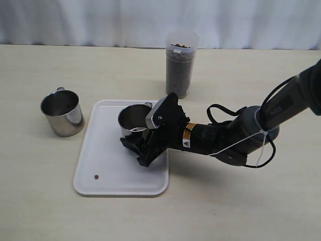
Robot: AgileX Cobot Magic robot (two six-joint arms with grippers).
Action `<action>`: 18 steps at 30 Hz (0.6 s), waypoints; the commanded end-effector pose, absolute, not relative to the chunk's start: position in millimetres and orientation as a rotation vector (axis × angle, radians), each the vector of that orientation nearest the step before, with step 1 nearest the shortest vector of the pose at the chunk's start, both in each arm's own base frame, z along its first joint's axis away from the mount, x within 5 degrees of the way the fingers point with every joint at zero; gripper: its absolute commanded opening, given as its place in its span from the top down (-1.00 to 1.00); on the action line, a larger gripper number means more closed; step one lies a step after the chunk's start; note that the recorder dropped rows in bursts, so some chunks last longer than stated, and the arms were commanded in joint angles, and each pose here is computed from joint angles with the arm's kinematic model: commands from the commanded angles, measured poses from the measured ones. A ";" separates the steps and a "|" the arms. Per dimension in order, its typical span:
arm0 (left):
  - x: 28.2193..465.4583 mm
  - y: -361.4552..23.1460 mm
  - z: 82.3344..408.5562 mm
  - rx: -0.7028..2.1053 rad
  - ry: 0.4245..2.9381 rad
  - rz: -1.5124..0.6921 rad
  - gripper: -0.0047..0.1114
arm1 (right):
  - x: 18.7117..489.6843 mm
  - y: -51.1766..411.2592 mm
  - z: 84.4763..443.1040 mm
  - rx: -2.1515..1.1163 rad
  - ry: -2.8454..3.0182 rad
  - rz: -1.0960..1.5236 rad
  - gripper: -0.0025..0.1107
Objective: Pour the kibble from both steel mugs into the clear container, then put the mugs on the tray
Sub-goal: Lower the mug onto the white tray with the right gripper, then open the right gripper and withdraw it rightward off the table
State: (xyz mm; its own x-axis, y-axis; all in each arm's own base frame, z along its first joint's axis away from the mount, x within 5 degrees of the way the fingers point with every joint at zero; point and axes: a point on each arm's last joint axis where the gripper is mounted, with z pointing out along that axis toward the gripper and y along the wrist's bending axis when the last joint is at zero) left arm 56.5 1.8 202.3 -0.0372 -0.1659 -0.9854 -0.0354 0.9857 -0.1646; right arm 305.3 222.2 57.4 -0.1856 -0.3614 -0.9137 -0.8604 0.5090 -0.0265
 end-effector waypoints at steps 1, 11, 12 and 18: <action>56.4 1.8 202.1 -0.157 1.598 -0.108 -0.75 | 305.2 224.3 59.0 -1.032 1.750 0.646 -0.10; 56.4 1.8 202.1 -0.157 1.598 -0.108 -0.75 | 305.6 224.5 61.0 -1.031 1.742 0.644 -0.93; 56.4 1.8 202.1 -0.157 1.598 -0.108 -0.75 | 305.7 224.5 62.0 -1.031 1.741 0.642 -0.93; 56.4 1.8 202.1 -0.157 1.598 -0.108 -0.75 | 305.1 224.1 70.6 -1.026 1.725 0.641 -0.92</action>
